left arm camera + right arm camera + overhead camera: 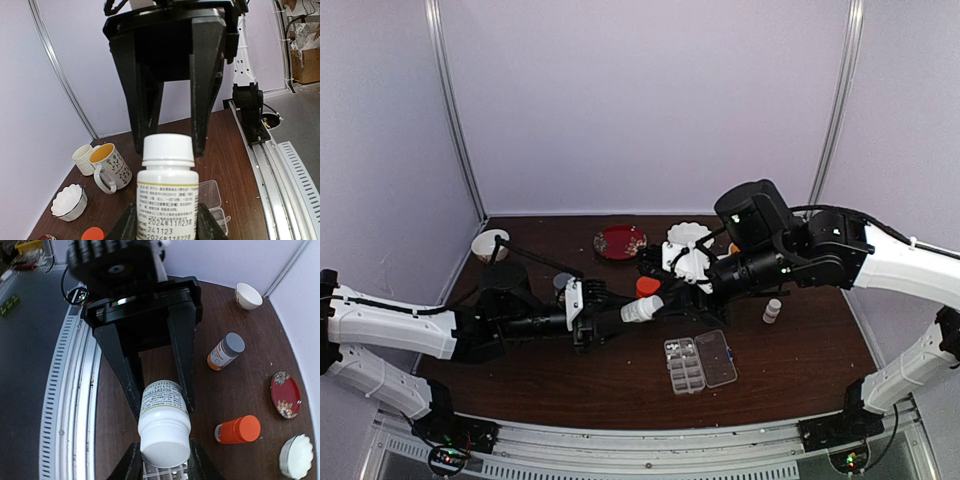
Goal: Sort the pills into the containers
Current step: Screw the lid of the pill bottle onto the pill bottle.
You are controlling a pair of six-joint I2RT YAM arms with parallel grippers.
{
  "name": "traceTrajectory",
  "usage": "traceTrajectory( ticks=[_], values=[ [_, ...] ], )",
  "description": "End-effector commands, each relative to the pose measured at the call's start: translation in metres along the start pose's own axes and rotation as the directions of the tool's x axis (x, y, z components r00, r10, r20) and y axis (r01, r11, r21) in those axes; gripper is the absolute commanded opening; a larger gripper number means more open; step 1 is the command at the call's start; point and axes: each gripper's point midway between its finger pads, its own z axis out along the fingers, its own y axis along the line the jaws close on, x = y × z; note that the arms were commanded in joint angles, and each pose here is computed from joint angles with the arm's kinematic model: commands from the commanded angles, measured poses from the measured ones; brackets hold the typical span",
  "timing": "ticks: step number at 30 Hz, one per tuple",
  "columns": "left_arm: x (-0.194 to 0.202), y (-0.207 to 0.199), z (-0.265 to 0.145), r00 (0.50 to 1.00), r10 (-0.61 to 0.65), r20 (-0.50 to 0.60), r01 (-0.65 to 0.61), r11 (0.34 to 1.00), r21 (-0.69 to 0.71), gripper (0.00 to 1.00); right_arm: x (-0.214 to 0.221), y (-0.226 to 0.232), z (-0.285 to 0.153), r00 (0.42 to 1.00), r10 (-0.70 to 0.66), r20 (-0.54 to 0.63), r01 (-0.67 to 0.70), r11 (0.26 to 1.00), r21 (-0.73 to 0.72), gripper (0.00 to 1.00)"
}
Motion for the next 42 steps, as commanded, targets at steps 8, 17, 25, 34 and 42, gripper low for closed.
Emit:
traceTrajectory(
  ticks=[8,17,25,34,42],
  values=[
    [-0.025,0.015,0.003,0.993,0.106,0.056,-0.103,0.993,-0.061,0.01,0.024,-0.004,0.009,0.597,0.803,-0.005,-0.799,0.594,0.097,0.07],
    [-0.017,0.016,0.009,0.988,0.152,0.023,-0.151,0.987,-0.061,0.00,0.016,0.017,0.017,0.165,0.985,-0.057,-0.986,0.163,-0.036,0.07],
    [0.003,0.019,0.015,0.969,0.239,-0.068,-0.243,0.968,-0.062,0.00,0.010,0.020,0.026,-0.105,0.979,-0.173,-0.972,-0.138,-0.190,0.06],
    [0.015,0.021,0.019,0.935,0.321,-0.147,-0.333,0.941,-0.058,0.00,0.007,0.004,0.017,-0.289,0.939,-0.186,-0.903,-0.332,-0.274,0.25],
    [0.015,0.018,0.015,0.944,0.305,-0.129,-0.315,0.947,-0.063,0.00,0.030,0.002,0.000,0.001,0.996,-0.091,-0.997,-0.006,-0.083,0.71]
  ],
)
